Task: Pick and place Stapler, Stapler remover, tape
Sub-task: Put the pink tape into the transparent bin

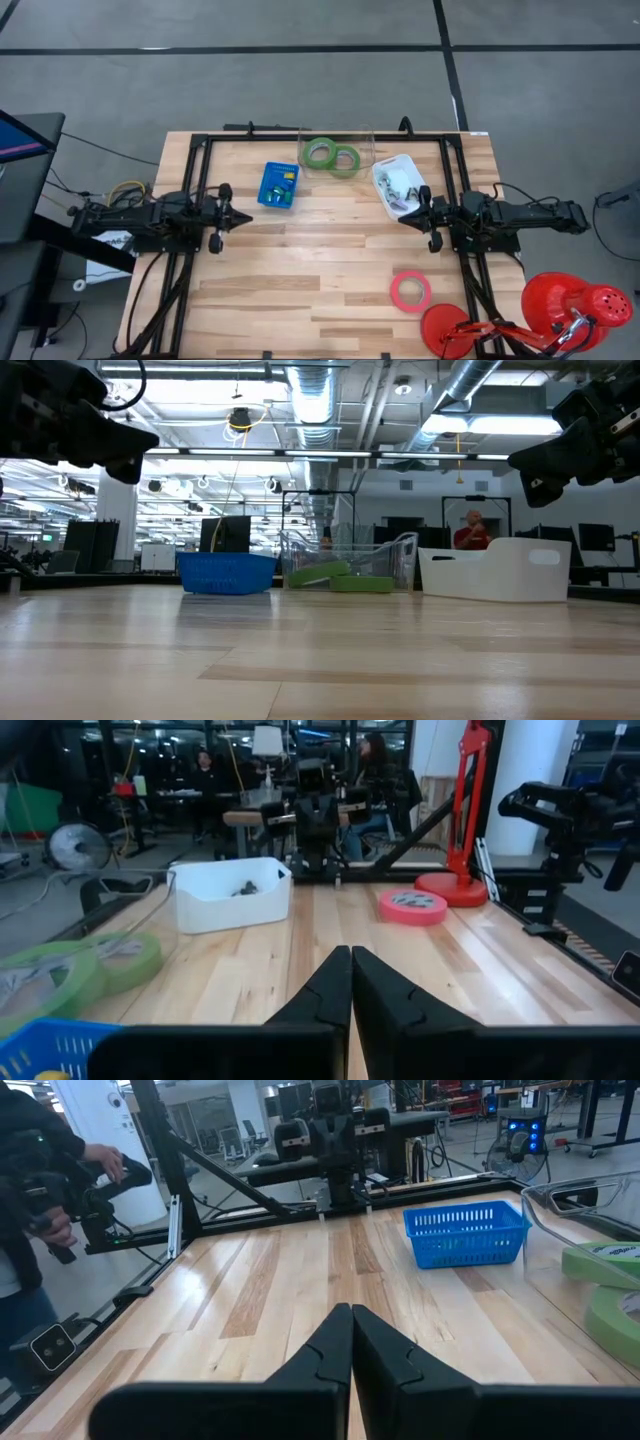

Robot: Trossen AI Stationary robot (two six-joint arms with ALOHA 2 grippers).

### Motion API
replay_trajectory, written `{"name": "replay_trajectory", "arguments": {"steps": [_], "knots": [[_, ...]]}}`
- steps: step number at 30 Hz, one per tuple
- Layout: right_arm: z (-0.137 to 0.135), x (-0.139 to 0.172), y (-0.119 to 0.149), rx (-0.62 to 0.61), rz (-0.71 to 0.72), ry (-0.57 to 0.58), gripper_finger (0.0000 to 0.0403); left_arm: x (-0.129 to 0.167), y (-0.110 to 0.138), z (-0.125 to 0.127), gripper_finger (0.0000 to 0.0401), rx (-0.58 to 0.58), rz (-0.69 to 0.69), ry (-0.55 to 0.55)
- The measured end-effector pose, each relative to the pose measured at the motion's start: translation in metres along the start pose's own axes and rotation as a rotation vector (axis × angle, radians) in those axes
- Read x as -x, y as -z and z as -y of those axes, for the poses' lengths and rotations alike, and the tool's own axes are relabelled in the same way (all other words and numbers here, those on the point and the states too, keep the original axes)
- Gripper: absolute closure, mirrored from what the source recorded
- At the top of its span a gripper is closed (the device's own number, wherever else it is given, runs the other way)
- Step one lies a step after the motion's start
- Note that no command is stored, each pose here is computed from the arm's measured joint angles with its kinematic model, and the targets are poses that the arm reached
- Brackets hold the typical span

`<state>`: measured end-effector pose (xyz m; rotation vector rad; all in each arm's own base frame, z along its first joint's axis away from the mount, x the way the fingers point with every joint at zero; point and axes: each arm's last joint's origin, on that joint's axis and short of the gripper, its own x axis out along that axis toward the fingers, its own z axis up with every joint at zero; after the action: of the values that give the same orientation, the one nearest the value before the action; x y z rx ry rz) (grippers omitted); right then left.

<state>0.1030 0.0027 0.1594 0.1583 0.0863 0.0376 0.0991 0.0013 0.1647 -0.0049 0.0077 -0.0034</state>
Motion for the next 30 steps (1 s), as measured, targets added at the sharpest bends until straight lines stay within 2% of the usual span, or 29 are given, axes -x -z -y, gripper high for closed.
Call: {"name": "replay_trajectory", "arguments": {"steps": [30], "knots": [[0.0000,0.0000,0.0000,0.000,0.000,0.000,0.0403,0.0019,-0.0031,0.0001,0.0398,-0.001,0.038,0.000]]}}
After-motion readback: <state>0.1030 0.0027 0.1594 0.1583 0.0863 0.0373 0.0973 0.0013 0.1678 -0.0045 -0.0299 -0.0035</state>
